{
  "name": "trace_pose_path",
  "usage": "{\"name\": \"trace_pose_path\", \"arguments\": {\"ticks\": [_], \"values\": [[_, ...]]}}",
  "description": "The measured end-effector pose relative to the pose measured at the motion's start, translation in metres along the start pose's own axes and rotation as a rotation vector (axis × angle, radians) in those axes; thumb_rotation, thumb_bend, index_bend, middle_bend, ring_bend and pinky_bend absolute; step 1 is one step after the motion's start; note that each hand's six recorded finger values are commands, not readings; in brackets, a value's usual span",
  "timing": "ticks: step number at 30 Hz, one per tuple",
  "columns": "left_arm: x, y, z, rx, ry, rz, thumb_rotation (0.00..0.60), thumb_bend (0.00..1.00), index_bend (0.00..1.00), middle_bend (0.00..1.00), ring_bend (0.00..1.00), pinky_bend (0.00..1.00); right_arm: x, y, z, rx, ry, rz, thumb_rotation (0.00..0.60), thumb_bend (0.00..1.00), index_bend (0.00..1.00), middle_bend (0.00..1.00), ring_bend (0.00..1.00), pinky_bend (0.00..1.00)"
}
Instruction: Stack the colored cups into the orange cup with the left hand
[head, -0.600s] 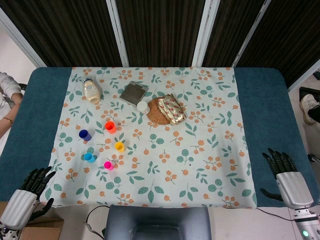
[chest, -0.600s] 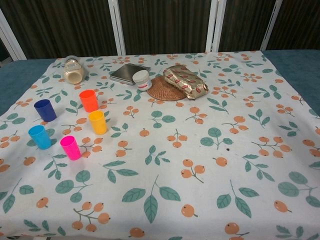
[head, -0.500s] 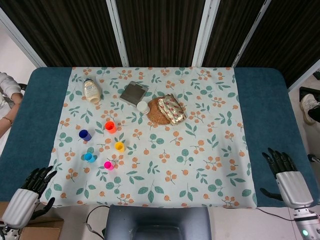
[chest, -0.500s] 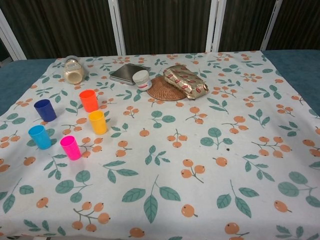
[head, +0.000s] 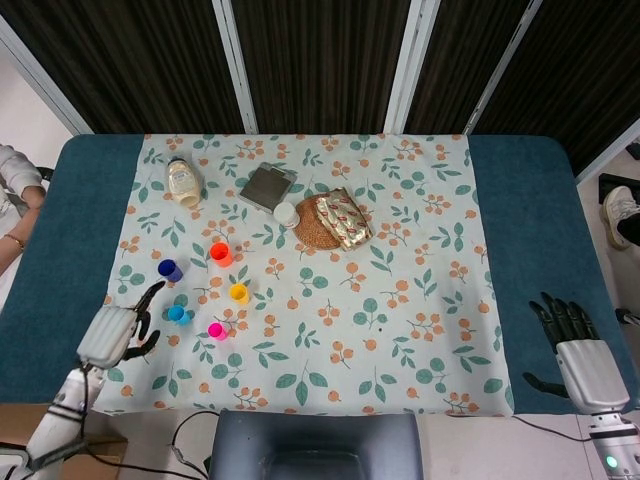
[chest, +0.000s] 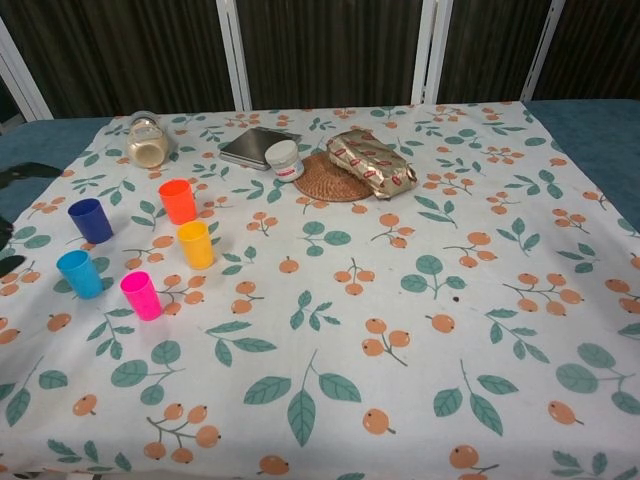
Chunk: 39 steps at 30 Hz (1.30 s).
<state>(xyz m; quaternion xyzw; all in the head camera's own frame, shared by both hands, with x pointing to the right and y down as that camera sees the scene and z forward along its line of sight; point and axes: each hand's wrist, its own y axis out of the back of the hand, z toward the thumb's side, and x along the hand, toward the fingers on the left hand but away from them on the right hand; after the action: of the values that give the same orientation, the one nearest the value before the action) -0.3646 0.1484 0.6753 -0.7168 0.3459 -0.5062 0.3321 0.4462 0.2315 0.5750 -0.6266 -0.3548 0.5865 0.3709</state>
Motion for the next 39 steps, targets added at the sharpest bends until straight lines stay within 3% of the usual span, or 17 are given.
{"name": "trace_pose_path", "arguments": {"ticks": [3, 6, 12, 22, 39], "values": [[0.042, -0.007, 0.001, -0.002, 0.041, -0.016, 0.600, 0.38, 0.06, 1.00, 1.00, 1.00, -0.001, 0.000, -0.001, 0.003, -0.006, 0.002, 0.600, 0.19, 0.00, 0.00, 0.00, 0.00], [0.070, -0.007, -0.001, 0.014, 0.077, 0.013, 0.600, 0.38, 0.08, 1.00, 1.00, 1.00, -0.001, 0.001, -0.004, 0.003, -0.014, 0.001, 0.600, 0.19, 0.00, 0.00, 0.00, 0.00], [0.104, -0.009, -0.004, 0.021, 0.146, 0.026, 0.600, 0.38, 0.14, 1.00, 1.00, 1.00, -0.001, 0.005, -0.008, -0.003, -0.028, -0.013, 0.600, 0.19, 0.00, 0.00, 0.00, 0.00], [0.110, -0.014, -0.024, 0.035, 0.220, -0.023, 0.600, 0.39, 0.24, 1.00, 1.00, 1.00, 0.000, 0.006, -0.009, 0.000, -0.033, -0.017, 0.600, 0.18, 0.00, 0.00, 0.00, 0.00], [0.114, -0.016, -0.029, 0.049, 0.241, -0.038, 0.600, 0.38, 0.44, 1.00, 1.00, 1.00, 0.000, 0.007, -0.010, -0.003, -0.034, -0.021, 0.600, 0.19, 0.00, 0.00, 0.00, 0.00]]}}
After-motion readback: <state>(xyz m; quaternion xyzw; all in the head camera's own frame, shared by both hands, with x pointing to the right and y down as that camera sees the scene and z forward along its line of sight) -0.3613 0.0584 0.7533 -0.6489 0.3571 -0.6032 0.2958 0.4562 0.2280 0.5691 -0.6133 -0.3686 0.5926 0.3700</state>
